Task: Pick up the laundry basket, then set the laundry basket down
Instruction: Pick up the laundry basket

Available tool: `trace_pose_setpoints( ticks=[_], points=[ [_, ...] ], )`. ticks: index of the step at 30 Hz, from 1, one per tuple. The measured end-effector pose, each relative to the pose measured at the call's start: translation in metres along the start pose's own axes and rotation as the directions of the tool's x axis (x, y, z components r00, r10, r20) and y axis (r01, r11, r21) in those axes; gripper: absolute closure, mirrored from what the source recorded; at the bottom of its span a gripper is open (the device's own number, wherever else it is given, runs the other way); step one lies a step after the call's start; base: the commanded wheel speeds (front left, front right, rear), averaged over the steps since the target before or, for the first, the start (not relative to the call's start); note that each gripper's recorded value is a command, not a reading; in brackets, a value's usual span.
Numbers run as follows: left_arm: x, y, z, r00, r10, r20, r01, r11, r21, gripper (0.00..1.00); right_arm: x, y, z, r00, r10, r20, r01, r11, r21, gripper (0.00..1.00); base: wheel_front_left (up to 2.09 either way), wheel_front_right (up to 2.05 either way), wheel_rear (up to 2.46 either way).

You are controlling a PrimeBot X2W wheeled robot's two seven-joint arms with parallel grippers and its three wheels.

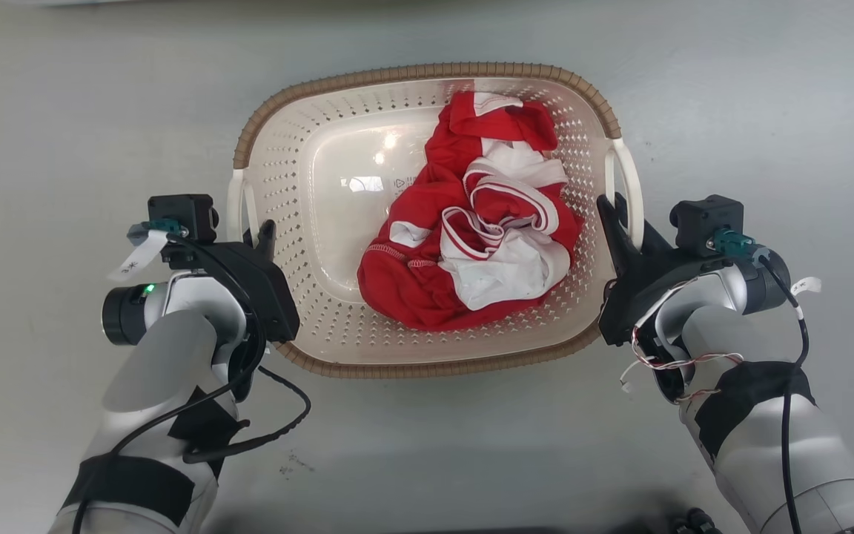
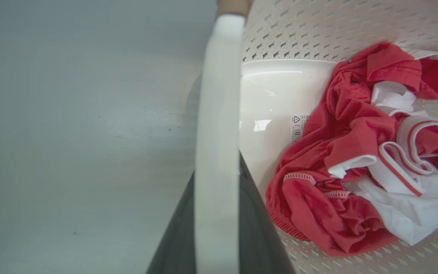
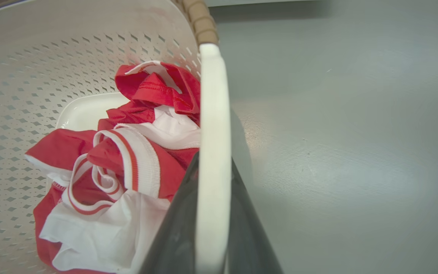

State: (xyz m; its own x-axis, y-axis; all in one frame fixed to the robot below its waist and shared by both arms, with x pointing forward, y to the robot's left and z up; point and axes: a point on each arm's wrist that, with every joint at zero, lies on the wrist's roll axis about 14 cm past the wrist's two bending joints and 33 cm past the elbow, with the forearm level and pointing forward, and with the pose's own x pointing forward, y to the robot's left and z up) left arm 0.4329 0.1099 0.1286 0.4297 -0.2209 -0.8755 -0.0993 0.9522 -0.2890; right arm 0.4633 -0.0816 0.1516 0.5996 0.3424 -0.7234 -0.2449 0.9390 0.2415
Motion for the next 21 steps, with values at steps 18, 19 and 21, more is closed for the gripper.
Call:
trace_pose_setpoints(
  ticks=[18, 19, 21],
  points=[
    [-0.036, -0.023, 0.018, 0.999, -0.040, 0.017, 0.040, 0.999, -0.008, 1.00, -0.036, -0.002, 0.020, 0.999, -0.042, -0.027, 0.042, 0.999, -0.009, 1.00, 0.00, 0.00, 0.00],
    [-0.039, -0.025, 0.018, 0.999, -0.040, 0.018, 0.041, 0.999, -0.013, 1.00, -0.038, -0.002, 0.022, 0.999, -0.044, -0.026, 0.044, 0.999, -0.012, 1.00, 0.00, 0.00, 0.00],
    [-0.045, -0.027, 0.020, 0.999, -0.042, 0.017, 0.042, 0.999, -0.016, 1.00, -0.044, 0.000, 0.026, 0.999, -0.043, -0.028, 0.042, 0.999, -0.019, 1.00, 0.00, 0.00, 0.00]
  ],
)
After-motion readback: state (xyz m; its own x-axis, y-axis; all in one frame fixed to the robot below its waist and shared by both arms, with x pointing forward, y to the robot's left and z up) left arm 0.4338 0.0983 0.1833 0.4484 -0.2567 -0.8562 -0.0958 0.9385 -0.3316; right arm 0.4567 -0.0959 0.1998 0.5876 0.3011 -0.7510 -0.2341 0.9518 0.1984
